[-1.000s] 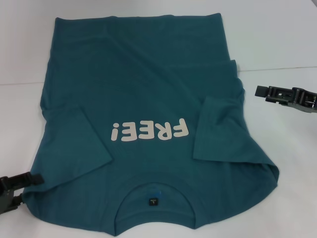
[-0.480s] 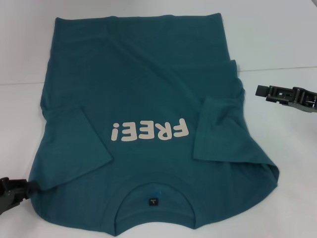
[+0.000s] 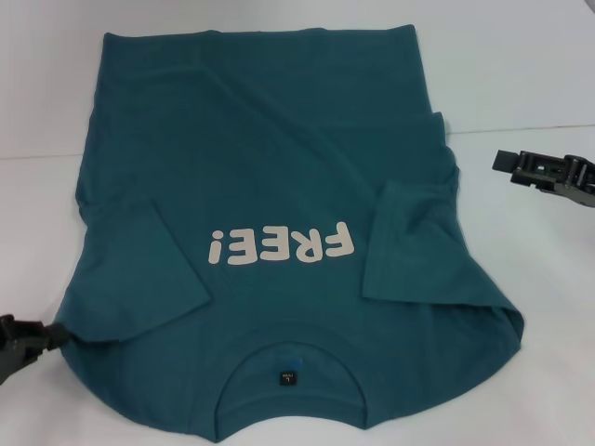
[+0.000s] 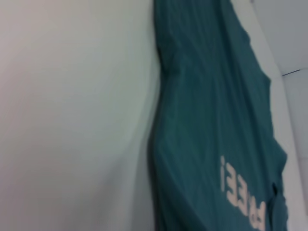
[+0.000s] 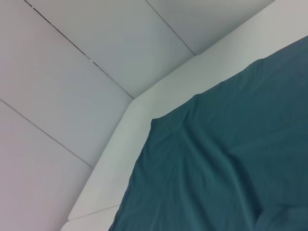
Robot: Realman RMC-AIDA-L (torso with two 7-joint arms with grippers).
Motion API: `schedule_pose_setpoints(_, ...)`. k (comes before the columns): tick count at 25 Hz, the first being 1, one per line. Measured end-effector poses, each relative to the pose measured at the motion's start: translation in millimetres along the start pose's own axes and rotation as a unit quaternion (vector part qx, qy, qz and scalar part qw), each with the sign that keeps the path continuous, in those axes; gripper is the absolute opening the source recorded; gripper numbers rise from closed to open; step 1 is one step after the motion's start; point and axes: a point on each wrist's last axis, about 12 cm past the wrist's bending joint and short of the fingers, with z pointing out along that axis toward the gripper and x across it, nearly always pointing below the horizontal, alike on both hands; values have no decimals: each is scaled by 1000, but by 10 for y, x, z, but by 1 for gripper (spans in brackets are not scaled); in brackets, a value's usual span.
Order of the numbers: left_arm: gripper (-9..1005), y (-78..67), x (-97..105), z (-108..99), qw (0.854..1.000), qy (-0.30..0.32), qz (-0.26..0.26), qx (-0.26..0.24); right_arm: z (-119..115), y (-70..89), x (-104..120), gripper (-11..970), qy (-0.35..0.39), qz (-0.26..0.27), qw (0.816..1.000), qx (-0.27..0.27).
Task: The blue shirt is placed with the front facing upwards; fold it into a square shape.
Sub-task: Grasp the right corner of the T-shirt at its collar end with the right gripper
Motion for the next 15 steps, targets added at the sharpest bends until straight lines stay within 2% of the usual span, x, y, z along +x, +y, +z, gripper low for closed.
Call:
schedule_pose_setpoints(5, 40, -104, -35, 8, 999, -7, 7, 41, -46, 30, 32, 670, 22, -6, 1000, -17)
schedule_pose_setpoints(9, 40, -154, -58, 43, 999, 1, 13, 48, -111, 64, 70, 670, 83, -18, 996, -30)
schedule_pose_setpoints(15, 40, -186, -97, 73, 999, 0, 19, 48, -263, 23, 71, 670, 172, 12, 985, 0)
